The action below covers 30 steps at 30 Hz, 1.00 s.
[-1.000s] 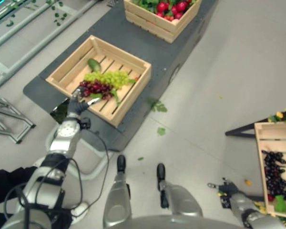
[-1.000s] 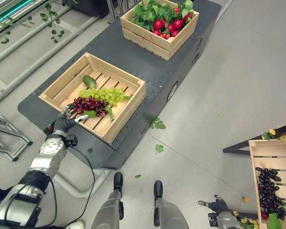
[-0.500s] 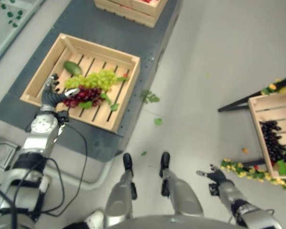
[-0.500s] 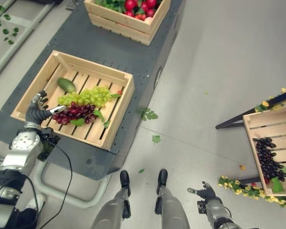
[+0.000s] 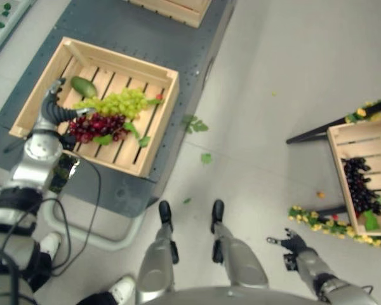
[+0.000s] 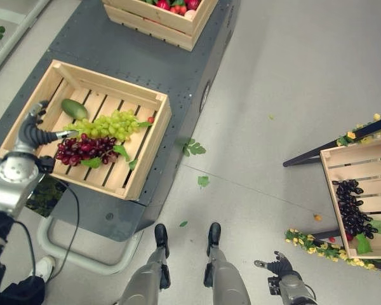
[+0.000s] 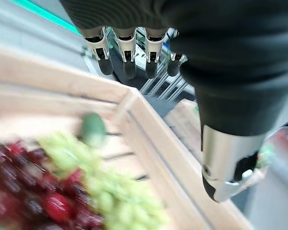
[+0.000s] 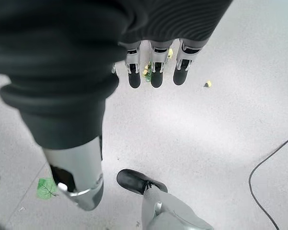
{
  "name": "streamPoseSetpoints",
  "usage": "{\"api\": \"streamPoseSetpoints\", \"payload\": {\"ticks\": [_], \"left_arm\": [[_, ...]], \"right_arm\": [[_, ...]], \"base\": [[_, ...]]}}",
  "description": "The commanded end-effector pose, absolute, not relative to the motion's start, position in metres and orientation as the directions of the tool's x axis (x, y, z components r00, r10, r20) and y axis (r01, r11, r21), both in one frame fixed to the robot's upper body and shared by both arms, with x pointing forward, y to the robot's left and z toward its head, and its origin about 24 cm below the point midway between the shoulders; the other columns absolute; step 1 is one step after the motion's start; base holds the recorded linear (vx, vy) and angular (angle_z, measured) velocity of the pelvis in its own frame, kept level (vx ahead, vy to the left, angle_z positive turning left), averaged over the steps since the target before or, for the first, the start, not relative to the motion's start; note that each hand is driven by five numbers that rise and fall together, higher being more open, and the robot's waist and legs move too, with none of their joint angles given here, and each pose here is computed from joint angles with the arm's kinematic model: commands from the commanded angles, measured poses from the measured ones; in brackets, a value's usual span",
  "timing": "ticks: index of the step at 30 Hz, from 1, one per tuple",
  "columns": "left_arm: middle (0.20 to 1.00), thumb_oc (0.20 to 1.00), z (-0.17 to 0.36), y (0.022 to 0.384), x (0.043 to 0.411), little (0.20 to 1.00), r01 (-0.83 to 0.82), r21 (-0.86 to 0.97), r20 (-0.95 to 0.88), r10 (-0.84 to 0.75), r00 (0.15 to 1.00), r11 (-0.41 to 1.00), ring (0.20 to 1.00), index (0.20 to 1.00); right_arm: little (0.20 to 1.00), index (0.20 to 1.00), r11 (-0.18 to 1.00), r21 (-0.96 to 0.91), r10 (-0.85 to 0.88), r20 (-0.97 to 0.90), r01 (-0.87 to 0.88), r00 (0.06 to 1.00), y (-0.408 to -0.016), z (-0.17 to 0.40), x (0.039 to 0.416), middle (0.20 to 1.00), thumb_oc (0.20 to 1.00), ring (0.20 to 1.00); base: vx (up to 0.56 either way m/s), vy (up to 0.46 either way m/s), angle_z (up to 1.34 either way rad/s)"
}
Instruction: Pick up the fruits from the basket on one side to the basket on the other side
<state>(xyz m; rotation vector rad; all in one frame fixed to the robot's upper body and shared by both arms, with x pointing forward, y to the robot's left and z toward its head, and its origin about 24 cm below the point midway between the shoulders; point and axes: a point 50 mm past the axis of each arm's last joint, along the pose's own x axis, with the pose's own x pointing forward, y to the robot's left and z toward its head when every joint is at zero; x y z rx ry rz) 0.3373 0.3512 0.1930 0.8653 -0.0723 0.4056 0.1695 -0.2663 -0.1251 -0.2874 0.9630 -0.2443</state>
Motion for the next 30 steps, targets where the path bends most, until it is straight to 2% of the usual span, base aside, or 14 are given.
{"api": "streamPoseSetpoints", "payload": {"ticks": [1,9,11,19,30], "left_arm": [[1.000,1.000,0.228,0.365,0.341,1.000,-0.442,0.771,0.291,0.364,0.885,0.459,1.000,1.000],[1.000,1.000,0.240,0.369,0.351,1.000,-0.400,0.872,0.272,0.401,0.875,0.283,1.000,1.000],[1.000,1.000,0.243,0.369,0.354,1.000,-0.358,0.920,0.273,0.398,0.876,0.157,1.000,1.000],[1.000,1.000,0.242,0.370,0.355,1.000,-0.339,0.935,0.269,0.414,0.870,0.103,1.000,1.000],[1.000,1.000,0.249,0.354,0.366,1.000,-0.308,0.951,0.294,0.361,0.885,-0.019,1.000,1.000]], "right_arm": [[1.000,1.000,0.921,-0.383,-0.354,-0.752,0.069,0.556,-0.277,-0.121,0.170,1.000,1.000,1.000],[1.000,1.000,0.929,-0.364,-0.325,-0.731,0.060,0.600,-0.267,-0.117,0.182,1.000,1.000,1.000],[1.000,1.000,0.934,-0.352,-0.307,-0.721,0.053,0.621,-0.261,-0.117,0.186,1.000,1.000,1.000],[1.000,1.000,0.937,-0.345,-0.296,-0.714,0.048,0.634,-0.256,-0.117,0.189,1.000,1.000,1.000],[1.000,1.000,0.941,-0.334,-0.287,-0.689,0.059,0.666,-0.251,-0.114,0.192,1.000,1.000,1.000]], "base": [[-0.05,0.014,-0.04],[-0.01,0.001,-0.02],[0.00,0.000,0.00],[0.00,0.016,-0.07],[-0.01,0.029,-0.07]]}}
